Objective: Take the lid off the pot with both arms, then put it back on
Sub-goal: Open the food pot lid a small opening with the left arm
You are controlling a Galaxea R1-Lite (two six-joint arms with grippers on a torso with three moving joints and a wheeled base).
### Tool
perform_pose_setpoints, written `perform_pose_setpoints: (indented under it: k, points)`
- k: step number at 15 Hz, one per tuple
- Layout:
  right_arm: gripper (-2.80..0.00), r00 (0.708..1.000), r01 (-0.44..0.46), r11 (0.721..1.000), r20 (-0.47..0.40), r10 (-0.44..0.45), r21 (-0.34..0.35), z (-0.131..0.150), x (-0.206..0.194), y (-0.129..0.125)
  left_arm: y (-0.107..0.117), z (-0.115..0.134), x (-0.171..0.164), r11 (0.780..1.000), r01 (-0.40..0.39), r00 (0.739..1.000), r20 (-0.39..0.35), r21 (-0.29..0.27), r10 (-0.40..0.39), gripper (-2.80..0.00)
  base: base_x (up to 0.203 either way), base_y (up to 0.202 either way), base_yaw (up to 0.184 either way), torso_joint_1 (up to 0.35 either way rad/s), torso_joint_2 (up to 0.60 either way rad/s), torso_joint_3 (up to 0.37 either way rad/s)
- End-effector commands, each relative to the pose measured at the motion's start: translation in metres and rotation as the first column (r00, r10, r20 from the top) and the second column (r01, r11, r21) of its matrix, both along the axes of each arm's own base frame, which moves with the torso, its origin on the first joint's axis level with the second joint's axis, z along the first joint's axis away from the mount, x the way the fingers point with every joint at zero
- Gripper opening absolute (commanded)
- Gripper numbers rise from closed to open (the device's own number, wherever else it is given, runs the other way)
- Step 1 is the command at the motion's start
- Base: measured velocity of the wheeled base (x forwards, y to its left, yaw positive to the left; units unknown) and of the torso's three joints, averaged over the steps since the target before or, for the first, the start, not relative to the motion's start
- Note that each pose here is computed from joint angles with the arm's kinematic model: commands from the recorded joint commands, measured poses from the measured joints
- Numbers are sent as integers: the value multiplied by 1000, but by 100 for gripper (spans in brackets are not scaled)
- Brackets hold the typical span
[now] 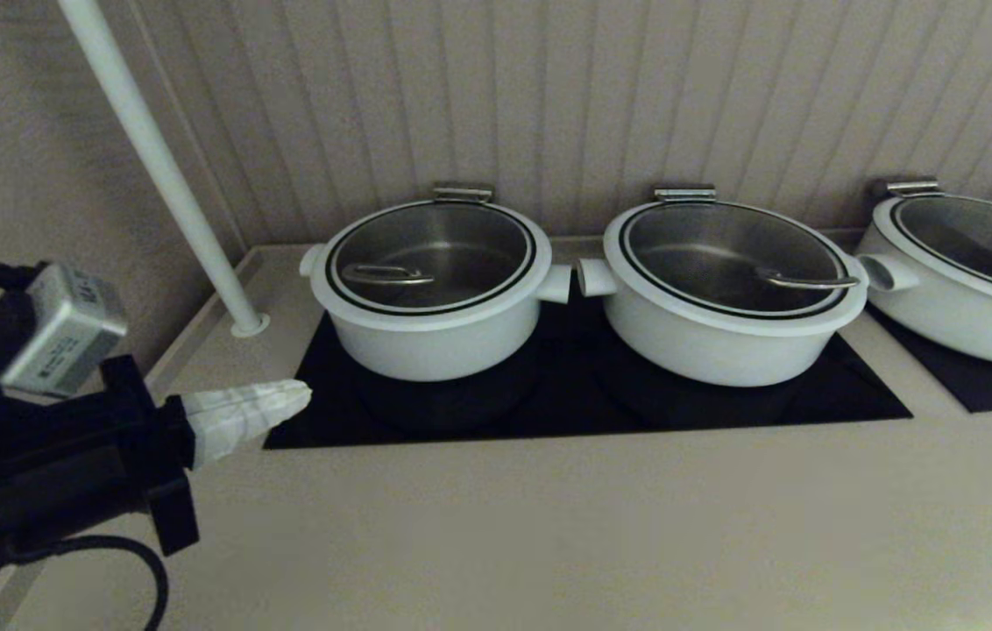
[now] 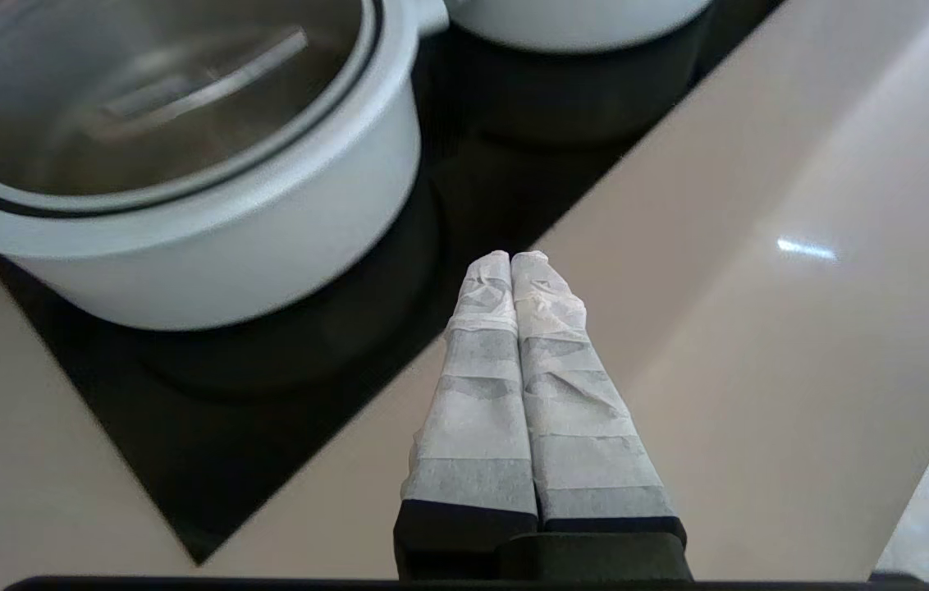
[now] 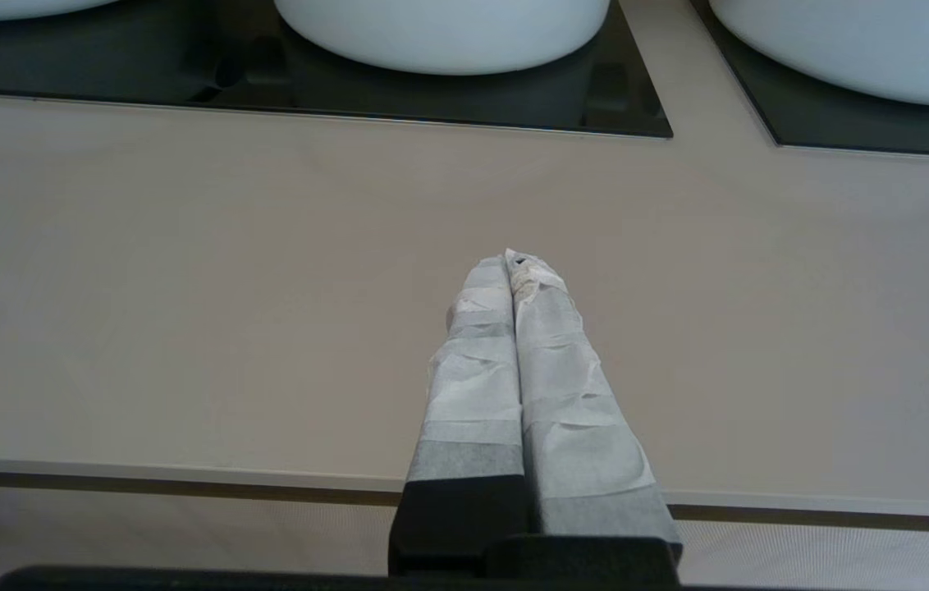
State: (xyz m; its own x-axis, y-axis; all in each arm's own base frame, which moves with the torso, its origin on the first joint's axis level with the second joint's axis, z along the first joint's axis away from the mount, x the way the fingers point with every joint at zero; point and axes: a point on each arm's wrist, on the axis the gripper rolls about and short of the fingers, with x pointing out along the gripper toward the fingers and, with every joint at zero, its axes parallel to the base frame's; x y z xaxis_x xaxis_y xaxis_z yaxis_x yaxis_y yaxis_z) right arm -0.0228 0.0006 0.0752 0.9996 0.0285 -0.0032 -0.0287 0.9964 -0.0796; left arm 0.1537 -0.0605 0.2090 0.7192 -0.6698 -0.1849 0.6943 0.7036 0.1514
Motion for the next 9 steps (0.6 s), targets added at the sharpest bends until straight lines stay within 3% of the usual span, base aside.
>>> perform_pose_setpoints:
  k: [1,9]
  points:
    - [-280,1000,-1,1000,-1,1,-1,0,0,0,-3,-8,7,1000,5,999,-42,13,-5,-280,0,0,0,0,0,0]
    - [-280,1000,-1,1000,-1,1,6,0,0,0,-4,-18,10,1000,6,996,-84,27,-4,-280,0,0,0,0,0,0]
